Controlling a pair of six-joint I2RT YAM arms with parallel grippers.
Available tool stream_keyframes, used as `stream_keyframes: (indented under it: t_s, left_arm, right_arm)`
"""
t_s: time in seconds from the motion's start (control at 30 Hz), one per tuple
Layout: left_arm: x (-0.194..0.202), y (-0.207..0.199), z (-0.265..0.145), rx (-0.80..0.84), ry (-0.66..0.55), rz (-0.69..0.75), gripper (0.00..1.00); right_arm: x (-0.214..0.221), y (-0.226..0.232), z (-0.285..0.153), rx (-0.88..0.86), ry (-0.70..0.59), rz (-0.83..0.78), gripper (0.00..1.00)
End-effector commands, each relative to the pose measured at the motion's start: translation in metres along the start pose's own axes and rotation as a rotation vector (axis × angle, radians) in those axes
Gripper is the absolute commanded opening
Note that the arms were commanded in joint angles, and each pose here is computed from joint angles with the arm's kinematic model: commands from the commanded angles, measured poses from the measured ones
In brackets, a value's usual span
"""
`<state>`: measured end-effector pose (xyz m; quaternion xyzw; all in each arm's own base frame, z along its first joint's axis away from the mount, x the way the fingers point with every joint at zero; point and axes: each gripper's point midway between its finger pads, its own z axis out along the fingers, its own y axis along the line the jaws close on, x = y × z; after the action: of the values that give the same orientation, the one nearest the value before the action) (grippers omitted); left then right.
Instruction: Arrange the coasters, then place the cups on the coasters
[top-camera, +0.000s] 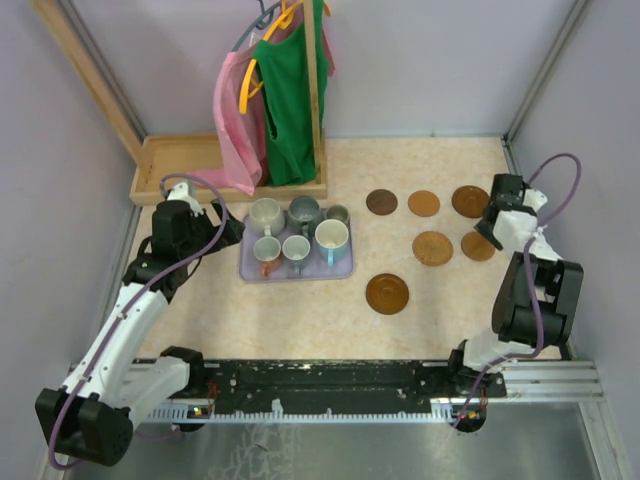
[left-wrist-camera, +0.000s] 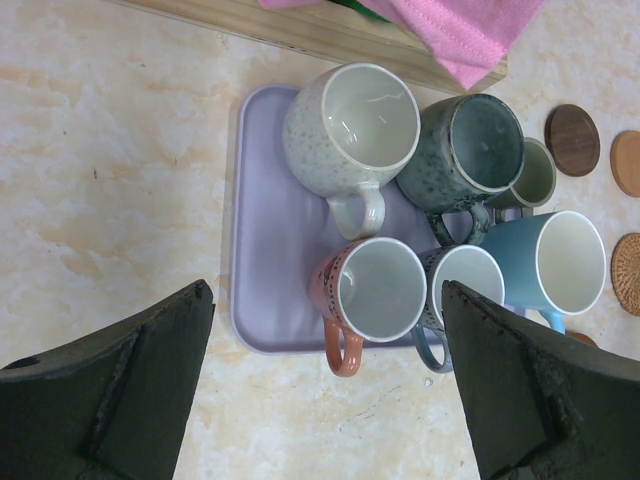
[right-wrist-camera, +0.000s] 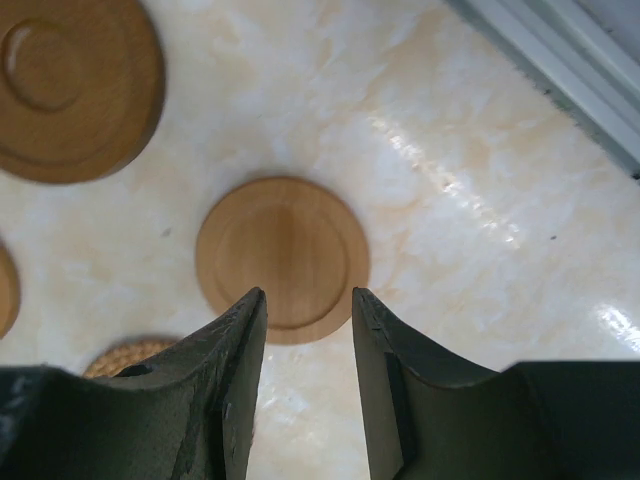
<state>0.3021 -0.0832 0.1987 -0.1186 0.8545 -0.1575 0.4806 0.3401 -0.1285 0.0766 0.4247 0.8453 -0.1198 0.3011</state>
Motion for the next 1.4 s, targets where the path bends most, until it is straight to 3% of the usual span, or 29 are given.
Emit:
stream_keyframes:
  t_s: [0.0,0.57,0.97,1.37]
  left_arm:
    - [-0.015,-0.011,-0.005,0.033,-0.036,0.007,1.0]
    - [-0.011,-0.012,0.005,0.021,-0.006,0.016,1.0]
    - [-0.027,-0.01,0.018,-0.075,-0.02,0.084,1.0]
    - [-0.015,-0.02,0.028,-0.07,0.013,0.115,1.0]
  right_arm:
    - [-0.016,0.042,-0.036,-0.11,-0.082,-0.035,0.41]
    - [0.085,0.123,-0.12,-0.42,-0.055,-0.379,0.41]
    - [0.15,0.125,-0.144,-0.568,-0.003,-0.558,0.41]
    - [0.198,0.115,-0.182,-0.674,0.061,-0.677,0.41]
